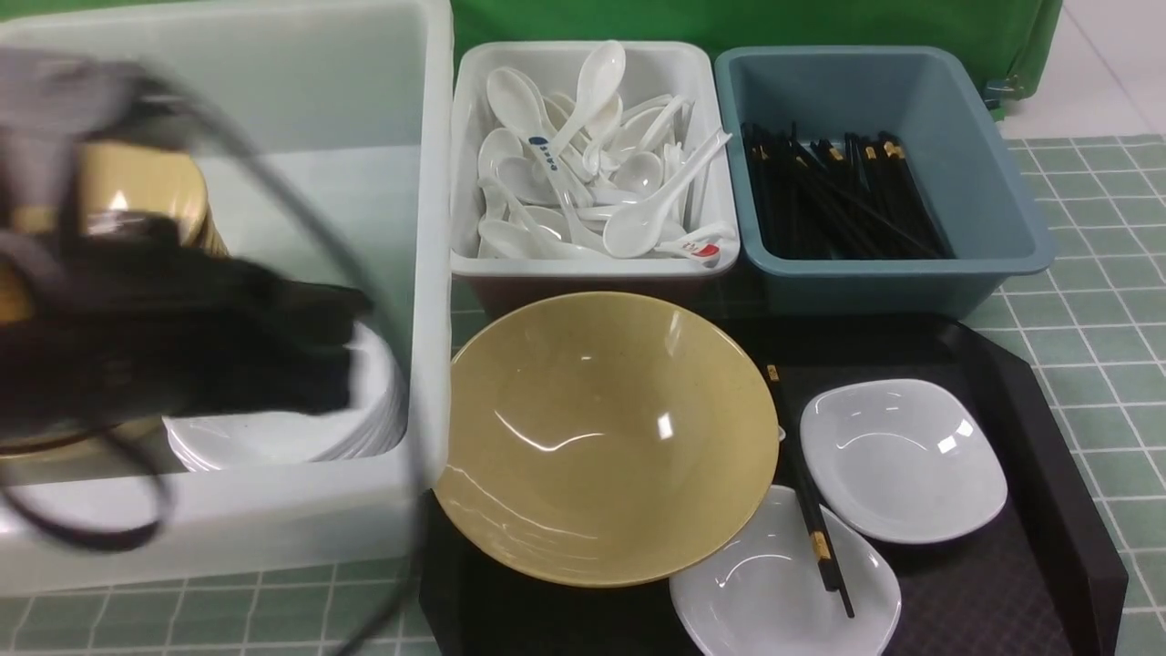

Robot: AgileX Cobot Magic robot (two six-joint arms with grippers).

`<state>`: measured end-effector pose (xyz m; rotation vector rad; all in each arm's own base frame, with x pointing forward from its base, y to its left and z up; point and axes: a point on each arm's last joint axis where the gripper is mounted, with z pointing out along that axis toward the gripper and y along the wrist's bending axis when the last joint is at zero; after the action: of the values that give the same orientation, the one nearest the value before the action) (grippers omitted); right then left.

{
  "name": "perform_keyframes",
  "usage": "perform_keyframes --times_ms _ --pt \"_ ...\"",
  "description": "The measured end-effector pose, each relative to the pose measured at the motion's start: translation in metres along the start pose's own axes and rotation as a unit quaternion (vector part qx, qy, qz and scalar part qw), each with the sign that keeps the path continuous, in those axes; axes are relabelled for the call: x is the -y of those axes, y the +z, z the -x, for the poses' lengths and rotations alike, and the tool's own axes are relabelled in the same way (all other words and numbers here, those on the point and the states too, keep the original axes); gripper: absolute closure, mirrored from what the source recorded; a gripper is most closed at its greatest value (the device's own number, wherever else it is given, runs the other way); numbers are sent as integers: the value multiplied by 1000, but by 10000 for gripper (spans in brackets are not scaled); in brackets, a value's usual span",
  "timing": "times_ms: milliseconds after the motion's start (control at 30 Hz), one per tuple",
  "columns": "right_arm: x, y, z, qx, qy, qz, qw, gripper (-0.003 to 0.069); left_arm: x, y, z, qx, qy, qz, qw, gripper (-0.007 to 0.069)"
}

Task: On blue table put chopsticks spoon bowls plates into blue grey white boxes.
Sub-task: 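Grasp the large bowl on the tray by its rim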

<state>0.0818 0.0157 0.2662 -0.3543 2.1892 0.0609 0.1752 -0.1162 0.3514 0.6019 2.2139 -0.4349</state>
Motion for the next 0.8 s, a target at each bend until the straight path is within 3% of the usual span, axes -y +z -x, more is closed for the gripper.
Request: perform_keyframes --times_ms 167,333,533,800 --pt "-6 2 1 11 -25 33 999 622 44 57 29 -127 87 -47 987 621" --pt "-9 15 -12 11 -3 44 999 622 65 132 37 -205 147 -22 967 621" --pt "-9 17 -11 24 4 40 999 622 71 208 26 -265 135 -20 955 621" --pt "-8 17 -11 30 6 38 999 621 103 267 19 -276 48 -150 948 621"
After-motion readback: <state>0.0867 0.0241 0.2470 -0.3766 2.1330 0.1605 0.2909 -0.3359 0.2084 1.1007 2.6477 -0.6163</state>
